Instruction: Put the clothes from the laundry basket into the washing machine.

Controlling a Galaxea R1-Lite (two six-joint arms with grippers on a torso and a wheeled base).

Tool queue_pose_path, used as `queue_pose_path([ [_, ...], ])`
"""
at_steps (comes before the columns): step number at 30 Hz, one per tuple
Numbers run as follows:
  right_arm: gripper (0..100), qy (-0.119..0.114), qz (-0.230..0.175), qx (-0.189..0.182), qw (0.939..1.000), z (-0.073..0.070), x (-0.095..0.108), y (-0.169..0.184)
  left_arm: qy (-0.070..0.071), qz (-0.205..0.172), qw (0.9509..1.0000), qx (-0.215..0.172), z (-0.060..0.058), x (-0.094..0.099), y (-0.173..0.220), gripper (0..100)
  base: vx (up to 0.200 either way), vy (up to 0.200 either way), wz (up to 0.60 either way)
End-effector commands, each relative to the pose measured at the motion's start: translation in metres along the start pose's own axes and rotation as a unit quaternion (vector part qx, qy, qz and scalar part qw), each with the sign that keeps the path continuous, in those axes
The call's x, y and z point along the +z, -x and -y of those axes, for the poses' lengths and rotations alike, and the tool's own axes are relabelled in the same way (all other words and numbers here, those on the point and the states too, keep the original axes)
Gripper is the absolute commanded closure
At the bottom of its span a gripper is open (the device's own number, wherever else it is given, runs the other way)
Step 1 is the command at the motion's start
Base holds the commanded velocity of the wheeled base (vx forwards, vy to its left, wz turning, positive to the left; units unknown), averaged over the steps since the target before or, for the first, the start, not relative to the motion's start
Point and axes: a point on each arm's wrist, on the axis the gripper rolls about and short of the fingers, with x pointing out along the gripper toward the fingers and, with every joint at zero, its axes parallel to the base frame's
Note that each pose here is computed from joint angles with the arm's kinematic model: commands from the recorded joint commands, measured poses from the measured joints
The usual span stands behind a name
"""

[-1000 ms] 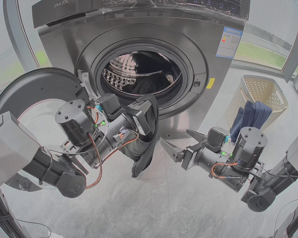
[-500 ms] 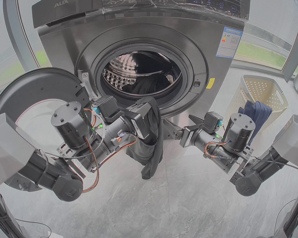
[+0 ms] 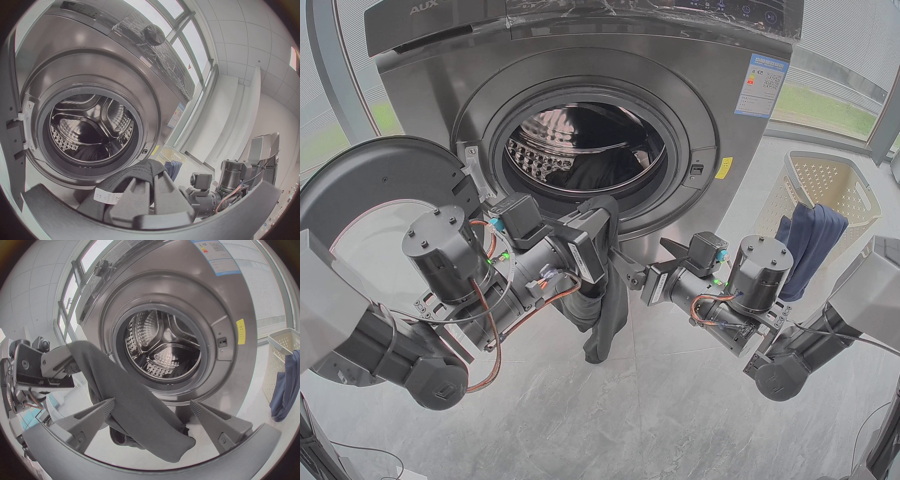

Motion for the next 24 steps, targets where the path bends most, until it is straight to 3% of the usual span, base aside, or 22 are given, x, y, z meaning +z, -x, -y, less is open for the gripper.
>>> queue_pose_path([
  [1,0,0.0,-0.006,-0.001,1.0,0.0,-0.011,-0.009,0.001,0.009,0.9999,-0.007,0.006,0.008,0.001,100,0.0,0.0,0.0],
  [12,0,0.002,-0.023,-0.005,0.9997,0.002,-0.039,-0.015,0.001,0.013,0.9999,-0.011,0.009,0.014,0.006,100,0.0,0.0,0.0],
  [24,0,-0.001,-0.006,0.012,0.9999,-0.007,-0.033,-0.014,0.003,-0.015,0.9999,-0.007,0.006,-0.002,0.013,100,0.0,0.0,0.0],
])
